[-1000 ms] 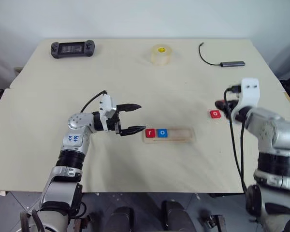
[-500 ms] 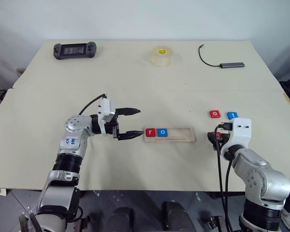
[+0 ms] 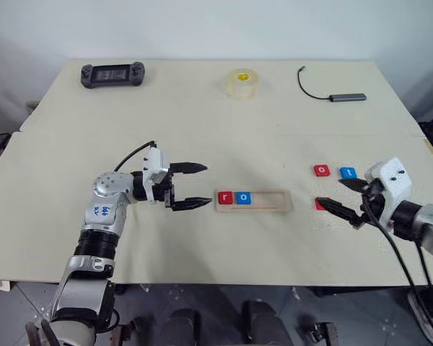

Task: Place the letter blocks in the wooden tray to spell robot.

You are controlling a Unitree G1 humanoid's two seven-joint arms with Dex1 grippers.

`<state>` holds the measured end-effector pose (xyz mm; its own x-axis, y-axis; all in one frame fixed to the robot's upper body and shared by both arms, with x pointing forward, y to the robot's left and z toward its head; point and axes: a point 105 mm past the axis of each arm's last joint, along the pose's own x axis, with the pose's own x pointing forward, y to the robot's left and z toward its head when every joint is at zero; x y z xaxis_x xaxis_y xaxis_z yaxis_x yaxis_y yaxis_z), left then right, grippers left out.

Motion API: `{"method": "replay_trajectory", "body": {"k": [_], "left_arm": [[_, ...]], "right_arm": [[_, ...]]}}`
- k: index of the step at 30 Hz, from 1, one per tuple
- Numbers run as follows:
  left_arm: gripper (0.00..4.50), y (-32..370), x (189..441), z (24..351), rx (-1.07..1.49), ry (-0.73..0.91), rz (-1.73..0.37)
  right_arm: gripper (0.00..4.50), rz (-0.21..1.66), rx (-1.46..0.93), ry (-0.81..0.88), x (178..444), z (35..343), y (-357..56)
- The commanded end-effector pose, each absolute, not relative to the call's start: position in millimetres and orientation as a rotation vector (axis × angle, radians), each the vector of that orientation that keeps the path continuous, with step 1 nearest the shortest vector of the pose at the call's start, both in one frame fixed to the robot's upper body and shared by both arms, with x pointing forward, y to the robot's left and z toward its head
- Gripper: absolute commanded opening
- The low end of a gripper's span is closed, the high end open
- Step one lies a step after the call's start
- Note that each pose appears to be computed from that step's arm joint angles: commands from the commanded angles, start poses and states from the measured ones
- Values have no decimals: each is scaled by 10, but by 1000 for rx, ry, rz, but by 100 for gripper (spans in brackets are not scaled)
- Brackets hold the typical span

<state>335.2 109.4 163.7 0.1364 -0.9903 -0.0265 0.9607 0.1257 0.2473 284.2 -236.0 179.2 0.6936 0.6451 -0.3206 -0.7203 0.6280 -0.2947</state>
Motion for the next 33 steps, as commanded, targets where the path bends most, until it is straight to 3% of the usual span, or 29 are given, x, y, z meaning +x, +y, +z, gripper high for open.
{"method": "replay_trajectory", "body": {"k": [1,7,18,21,27,30,33], "left_arm": [[450,1133,3310,1745,260,-196,-1450],[450,1145,3259,1749,260,-194,-1462],[450,1138,3136,1741,286,-207,-1481],[450,1142,3122,1741,279,-202,-1481],[450,1169,3116,1742,275,-203,-1460],[450,1176,3123,1735,274,-202,-1450],[450,1172,3118,1730,271,-203,-1445]], "right_arm": [[417,913,-610,310,2845,1605,-2576],[417,944,-687,445,3069,1349,-2877],[417,1020,-675,440,3327,1211,-2737],[355,1020,-674,467,3337,1165,-2755],[162,1007,-691,474,3350,1166,-2812],[148,988,-701,443,3429,1234,-2777],[148,1106,-692,375,3461,1459,-2454]]}}
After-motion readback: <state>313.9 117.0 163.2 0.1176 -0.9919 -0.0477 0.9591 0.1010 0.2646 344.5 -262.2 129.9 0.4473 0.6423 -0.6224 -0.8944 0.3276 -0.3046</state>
